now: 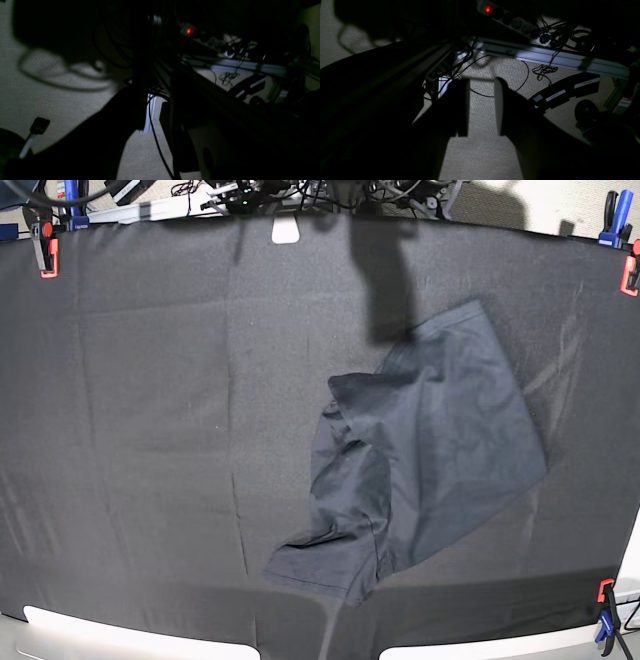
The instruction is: Layout the t-shirt on the table in an organized manner, then fold the t-shirt properly
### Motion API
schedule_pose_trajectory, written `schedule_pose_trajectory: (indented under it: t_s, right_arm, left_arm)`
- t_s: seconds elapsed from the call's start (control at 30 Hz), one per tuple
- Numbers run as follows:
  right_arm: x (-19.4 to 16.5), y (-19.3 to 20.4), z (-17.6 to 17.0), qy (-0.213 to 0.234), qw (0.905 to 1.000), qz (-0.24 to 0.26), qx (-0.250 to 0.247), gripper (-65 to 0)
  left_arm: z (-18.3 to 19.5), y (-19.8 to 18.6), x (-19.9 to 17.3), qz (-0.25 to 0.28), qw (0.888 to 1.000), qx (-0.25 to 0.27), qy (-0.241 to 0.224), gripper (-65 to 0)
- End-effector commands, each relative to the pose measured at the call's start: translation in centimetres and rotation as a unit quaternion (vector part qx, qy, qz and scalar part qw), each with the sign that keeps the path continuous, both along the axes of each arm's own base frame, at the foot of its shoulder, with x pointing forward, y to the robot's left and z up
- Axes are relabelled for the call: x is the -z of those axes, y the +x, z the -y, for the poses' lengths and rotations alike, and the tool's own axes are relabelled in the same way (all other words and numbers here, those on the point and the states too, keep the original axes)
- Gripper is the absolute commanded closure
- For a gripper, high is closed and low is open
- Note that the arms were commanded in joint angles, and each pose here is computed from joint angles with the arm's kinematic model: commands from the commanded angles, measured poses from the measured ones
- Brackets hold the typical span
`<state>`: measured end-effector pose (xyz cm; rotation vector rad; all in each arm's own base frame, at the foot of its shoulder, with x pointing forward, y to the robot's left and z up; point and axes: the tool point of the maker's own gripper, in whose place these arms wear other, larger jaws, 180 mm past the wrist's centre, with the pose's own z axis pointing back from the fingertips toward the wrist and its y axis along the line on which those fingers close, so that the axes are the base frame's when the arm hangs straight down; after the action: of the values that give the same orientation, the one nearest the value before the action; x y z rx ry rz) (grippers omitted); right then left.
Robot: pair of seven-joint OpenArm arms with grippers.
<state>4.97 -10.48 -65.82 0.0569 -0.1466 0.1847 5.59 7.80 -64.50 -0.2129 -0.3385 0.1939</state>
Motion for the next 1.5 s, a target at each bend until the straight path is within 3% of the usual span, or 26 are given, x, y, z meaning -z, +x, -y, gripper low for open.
schedule_pose_trajectory:
  t_s: [0.0, 0.23, 0.37, 0.47, 0.63, 0.93, 1.13, 1.23, 1.33, 1.47]
  right_arm:
    - [0.0, -0.2, 0.2, 0.002, 1.0000, 0.003, -0.001, -16.7]
    - [-0.6, -4.2, 2.7, -0.016, 0.9998, -0.008, -0.004, -16.7]
    - [-1.9, -6.9, 4.2, -0.024, 0.9995, -0.017, -0.008, -16.7]
    - [-3.6, -8.5, 5.5, -0.020, 0.9994, -0.013, 0.025, -16.6]
    - [-8.2, -9.2, 7.5, 0.006, 0.9984, 0.023, 0.050, -16.6]
    - [-19.8, -6.8, 6.2, 0.082, 0.9897, 0.111, -0.037, -16.6]
    - [-26.9, -3.4, 2.1, 0.135, 0.9714, 0.169, -0.098, -16.6]
    - [-30.1, -0.4, 0.0, 0.160, 0.9560, 0.221, -0.107, -16.7]
    - [-33.2, 2.8, -1.5, 0.178, 0.9366, 0.279, -0.114, -16.7]
    - [-36.6, 7.2, -2.8, 0.186, 0.9070, 0.357, -0.123, -16.7]
  left_arm:
    - [0.3, -0.5, -0.1, 0.002, 1.000, 0.001, -0.006, -14.0]
    - [-1.5, -2.7, -1.1, 0.013, 1.000, 0.002, 0.017, -14.0]
    - [-2.5, -4.9, -1.8, -0.011, 0.999, 0.011, 0.029, -14.0]
    - [-3.9, -6.2, -2.7, -0.016, 0.999, -0.012, 0.035, -14.0]
    - [-7.5, -7.0, -5.4, 0.016, 0.997, -0.036, 0.063, -14.0]
    - [-15.1, -6.3, -11.9, 0.072, 0.991, -0.032, 0.109, -14.0]
    - [-17.1, -3.4, -16.8, 0.120, 0.983, 0.027, 0.133, -14.0]
    - [-17.2, -0.5, -19.6, 0.165, 0.974, 0.059, 0.141, -14.0]
    - [-16.7, 2.7, -22.4, 0.214, 0.958, 0.102, 0.159, -14.0]
    - [-15.6, 6.6, -26.3, 0.269, 0.925, 0.178, 0.202, -14.0]
